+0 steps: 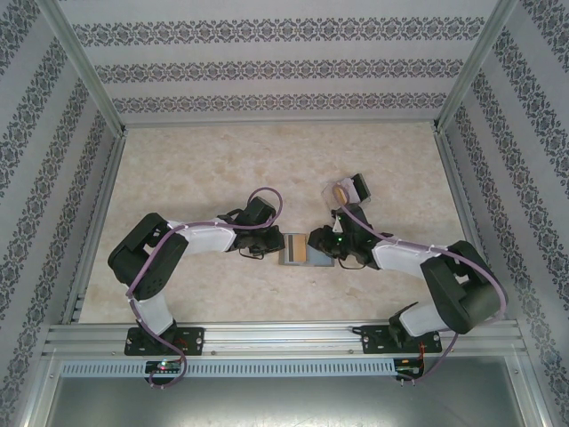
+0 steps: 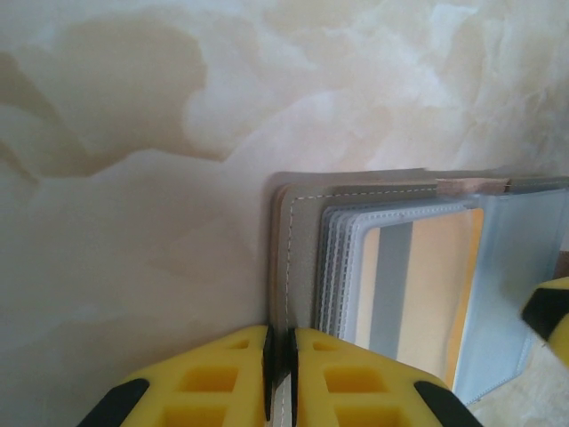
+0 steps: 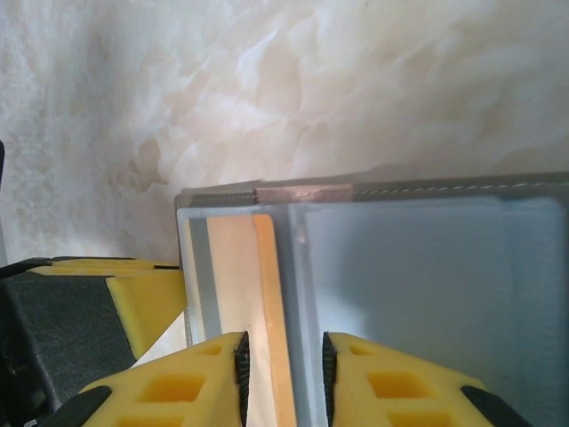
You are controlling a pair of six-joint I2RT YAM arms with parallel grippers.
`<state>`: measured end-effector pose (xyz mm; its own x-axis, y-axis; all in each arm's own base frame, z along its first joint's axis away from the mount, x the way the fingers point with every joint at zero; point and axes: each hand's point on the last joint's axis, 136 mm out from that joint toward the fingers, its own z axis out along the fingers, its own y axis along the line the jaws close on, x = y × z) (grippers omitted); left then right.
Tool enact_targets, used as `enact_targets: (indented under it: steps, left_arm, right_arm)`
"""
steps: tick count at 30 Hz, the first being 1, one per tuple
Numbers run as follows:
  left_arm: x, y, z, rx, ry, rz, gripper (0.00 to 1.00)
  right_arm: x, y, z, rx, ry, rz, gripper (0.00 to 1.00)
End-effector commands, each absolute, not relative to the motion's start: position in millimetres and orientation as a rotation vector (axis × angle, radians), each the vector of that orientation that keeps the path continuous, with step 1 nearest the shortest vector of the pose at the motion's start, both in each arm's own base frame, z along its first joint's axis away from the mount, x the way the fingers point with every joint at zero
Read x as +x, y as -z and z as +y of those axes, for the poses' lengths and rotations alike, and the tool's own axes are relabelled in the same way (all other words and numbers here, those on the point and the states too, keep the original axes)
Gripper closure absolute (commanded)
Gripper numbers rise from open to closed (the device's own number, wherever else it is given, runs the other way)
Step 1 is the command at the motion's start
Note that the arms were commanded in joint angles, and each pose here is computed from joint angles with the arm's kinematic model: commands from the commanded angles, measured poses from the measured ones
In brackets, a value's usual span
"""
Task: Put the credit cards into the card holder
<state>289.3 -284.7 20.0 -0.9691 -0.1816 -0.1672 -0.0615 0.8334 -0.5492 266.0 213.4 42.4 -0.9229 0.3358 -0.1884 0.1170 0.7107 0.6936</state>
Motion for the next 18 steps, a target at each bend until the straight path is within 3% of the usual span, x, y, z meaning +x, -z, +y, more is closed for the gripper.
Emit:
enact_targets:
  steps: [1,6,10,14,18]
  left_arm:
    - [280,-12,-275,-0.220,0.784,2.838,0.85]
    - [280,-14,-276,-0.225,0.799,2.828,0.85]
    - [280,-16,-276,-0.224,0.800,2.823,0.85]
    - [279,-17,-275,-0.227,0.803,2.822,0.85]
    - [278,-19,-271,-0.240,0.785,2.811,0.85]
  right_arm:
    - [263,-43,212,0.310,-0.996,2.648,0.76]
    - [262,-37,230,0.256,-1.026,2.694,0.89]
    - [261,-23,237,0.201,-0.941,2.750,0.91]
    - [261,-21,257,0.162,-1.054,2.777,0.95]
    - [263,-36,256,0.124,-1.032,2.742,0.93]
